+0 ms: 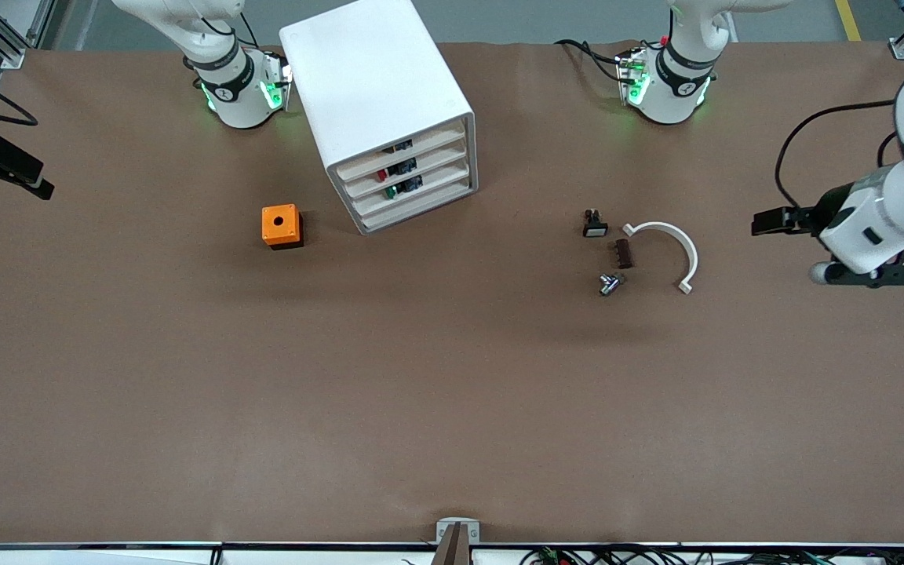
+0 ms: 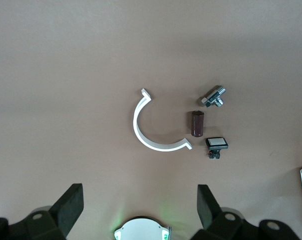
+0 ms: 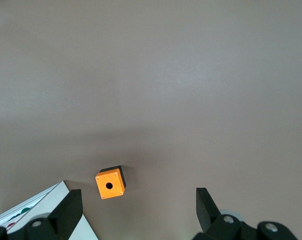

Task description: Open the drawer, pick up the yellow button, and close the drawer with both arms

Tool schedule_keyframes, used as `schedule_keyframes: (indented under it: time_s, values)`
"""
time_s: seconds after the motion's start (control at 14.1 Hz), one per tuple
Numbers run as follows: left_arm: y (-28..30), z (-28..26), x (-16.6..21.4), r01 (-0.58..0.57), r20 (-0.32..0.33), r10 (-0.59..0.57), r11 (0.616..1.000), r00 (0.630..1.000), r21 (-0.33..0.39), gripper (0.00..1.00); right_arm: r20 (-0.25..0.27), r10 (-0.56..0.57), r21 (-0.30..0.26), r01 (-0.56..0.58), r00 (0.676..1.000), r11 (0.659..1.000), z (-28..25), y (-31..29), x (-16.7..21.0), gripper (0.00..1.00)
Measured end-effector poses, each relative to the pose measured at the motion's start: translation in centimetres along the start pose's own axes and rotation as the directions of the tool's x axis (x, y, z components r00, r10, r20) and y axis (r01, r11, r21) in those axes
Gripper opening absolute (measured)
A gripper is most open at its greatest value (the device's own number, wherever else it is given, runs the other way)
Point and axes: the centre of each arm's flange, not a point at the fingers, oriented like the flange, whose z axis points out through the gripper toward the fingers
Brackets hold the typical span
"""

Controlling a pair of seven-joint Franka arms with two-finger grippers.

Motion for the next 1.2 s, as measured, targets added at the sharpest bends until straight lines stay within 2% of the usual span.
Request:
schedule_keyframes:
  time_s: [0.42, 0.64, 0.78, 0.92, 0.99, 1.06, 1.2]
  values:
    - [8.0, 3.2, 0.9, 0.062, 0.051, -0.064, 0.997, 0.997, 0.045, 1.0, 0.001, 0.0, 0.0, 0.0, 1.0, 1.0, 0.0, 0.0, 0.0, 1.0]
    - [15.1, 6.3, 1.1, 0.2, 0.102, -0.203, 0.979, 0.974, 0.035, 1.0, 0.002, 0.0, 0.0, 0.0, 1.0, 1.0, 0.1, 0.0, 0.1, 1.0]
    - [19.3, 8.5, 1.5, 0.323, 0.157, -0.322, 0.946, 0.934, 0.017, 1.0, 0.002, 0.0, 0.0, 0.0, 1.0, 1.0, 0.1, 0.0, 0.1, 1.0]
    - [22.8, 11.1, 1.9, 0.461, 0.244, -0.449, 0.887, 0.859, 0.012, 1.0, 0.003, 0.0, 0.0, 0.0, 1.0, 1.0, 0.2, 0.0, 0.1, 1.0]
    - [24.3, 12.4, 2.3, 0.538, 0.298, -0.518, 0.843, 0.802, 0.017, 1.0, 0.003, 0.0, 0.0, 0.0, 1.0, 1.0, 0.2, 0.0, 0.1, 1.0]
    - [25.6, 13.7, 2.7, 0.617, 0.357, -0.586, 0.786, 0.728, 0.031, 1.0, 0.004, 0.0, 0.0, 0.0, 1.0, 1.0, 0.2, 0.0, 0.1, 1.0]
    - [27.7, 16.1, 3.6, 0.751, 0.458, -0.7, 0.652, 0.547, 0.099, 1.0, 0.004, 0.0, 0.0, 0.0, 1.0, 1.0, 0.2, 0.0, 0.1, 1.0]
